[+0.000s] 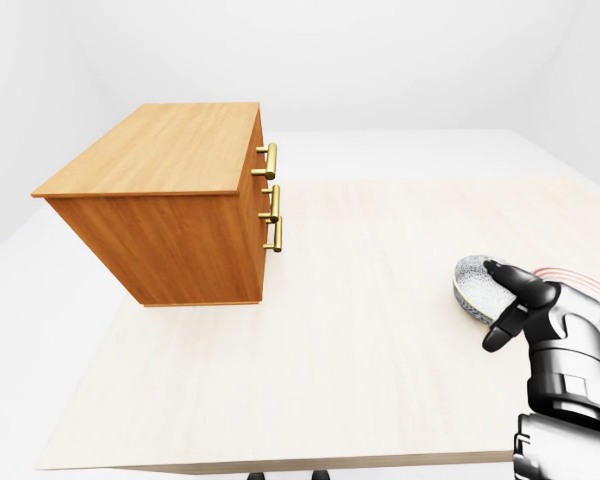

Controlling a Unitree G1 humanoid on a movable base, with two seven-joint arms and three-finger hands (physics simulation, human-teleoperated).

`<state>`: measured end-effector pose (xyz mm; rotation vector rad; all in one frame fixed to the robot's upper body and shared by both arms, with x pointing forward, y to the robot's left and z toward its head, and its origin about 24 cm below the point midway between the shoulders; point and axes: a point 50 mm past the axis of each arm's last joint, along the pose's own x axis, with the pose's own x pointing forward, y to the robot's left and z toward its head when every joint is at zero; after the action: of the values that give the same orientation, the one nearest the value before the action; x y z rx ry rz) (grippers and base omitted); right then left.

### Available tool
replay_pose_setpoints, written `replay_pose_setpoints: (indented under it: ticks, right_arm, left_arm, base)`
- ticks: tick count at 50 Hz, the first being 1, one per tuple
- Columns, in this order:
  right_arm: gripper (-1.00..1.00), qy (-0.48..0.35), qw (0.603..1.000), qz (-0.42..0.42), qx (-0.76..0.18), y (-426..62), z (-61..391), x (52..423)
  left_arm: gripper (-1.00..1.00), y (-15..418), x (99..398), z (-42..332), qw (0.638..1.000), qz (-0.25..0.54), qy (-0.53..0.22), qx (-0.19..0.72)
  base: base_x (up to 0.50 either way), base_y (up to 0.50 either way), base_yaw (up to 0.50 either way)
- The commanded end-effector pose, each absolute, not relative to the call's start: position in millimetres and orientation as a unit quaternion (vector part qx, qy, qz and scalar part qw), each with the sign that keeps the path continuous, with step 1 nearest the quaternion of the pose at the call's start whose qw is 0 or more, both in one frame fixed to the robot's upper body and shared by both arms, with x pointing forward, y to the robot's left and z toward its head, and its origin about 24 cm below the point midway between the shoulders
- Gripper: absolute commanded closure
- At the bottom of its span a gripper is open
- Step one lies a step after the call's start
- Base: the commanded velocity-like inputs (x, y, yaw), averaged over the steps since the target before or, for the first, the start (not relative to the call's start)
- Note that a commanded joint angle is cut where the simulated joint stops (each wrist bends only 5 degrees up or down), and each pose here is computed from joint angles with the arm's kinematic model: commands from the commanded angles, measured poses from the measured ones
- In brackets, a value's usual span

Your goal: Put the bowl on top of the cabinet.

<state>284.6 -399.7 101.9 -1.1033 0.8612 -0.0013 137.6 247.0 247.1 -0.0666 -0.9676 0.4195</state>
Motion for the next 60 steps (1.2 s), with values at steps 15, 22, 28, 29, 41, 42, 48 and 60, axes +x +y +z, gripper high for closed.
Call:
replay_pose_setpoints:
  ticks: [15,22,28,29,41,42,48,60]
  right_arm:
    - [-1.0,0.444,0.762,0.016,-0.471,-399.0,54.6,264.5]
    - [-1.0,0.459,0.759,0.012,-0.461,-399.3,39.4,257.4]
    - [-1.0,0.478,0.761,0.003,-0.438,-399.2,21.3,247.6]
    - [-1.0,0.479,0.762,0.003,-0.436,-399.0,20.4,247.3]
    - [-1.0,0.476,0.763,0.007,-0.437,-397.1,20.8,249.3]
    - [-1.0,0.476,0.763,0.007,-0.437,-397.0,20.6,249.2]
    - [-1.0,0.483,0.764,0.003,-0.428,-397.2,15.1,245.6]
    - [1.0,0.477,0.769,-0.011,-0.426,-399.2,16.2,245.5]
  left_arm:
    - [-1.0,249.2,141.8,244.2,0.866,0.206,-0.453,-0.039]
    - [-1.0,249.6,142.4,243.5,0.867,0.207,-0.451,-0.039]
    - [-1.0,248.7,142.6,243.3,0.868,0.206,-0.451,-0.038]
    - [-1.0,248.6,142.4,243.4,0.868,0.206,-0.451,-0.038]
    - [-1.0,247.9,141.6,244.1,0.866,0.206,-0.453,-0.037]
    - [-1.0,248.0,141.7,243.9,0.867,0.206,-0.453,-0.037]
    - [-1.0,248.2,142.9,242.8,0.868,0.206,-0.45,-0.036]
    - [-1.0,247.7,140.7,244.8,0.865,0.206,-0.456,-0.036]
  base:
    - [0.0,0.0,0.0]
    - [0.0,0.0,0.0]
    - [0.0,0.0,0.0]
    - [0.0,0.0,0.0]
    - [0.0,0.0,0.0]
    - [0.0,0.0,0.0]
    - [0.0,0.0,0.0]
    - [0.0,0.0,0.0]
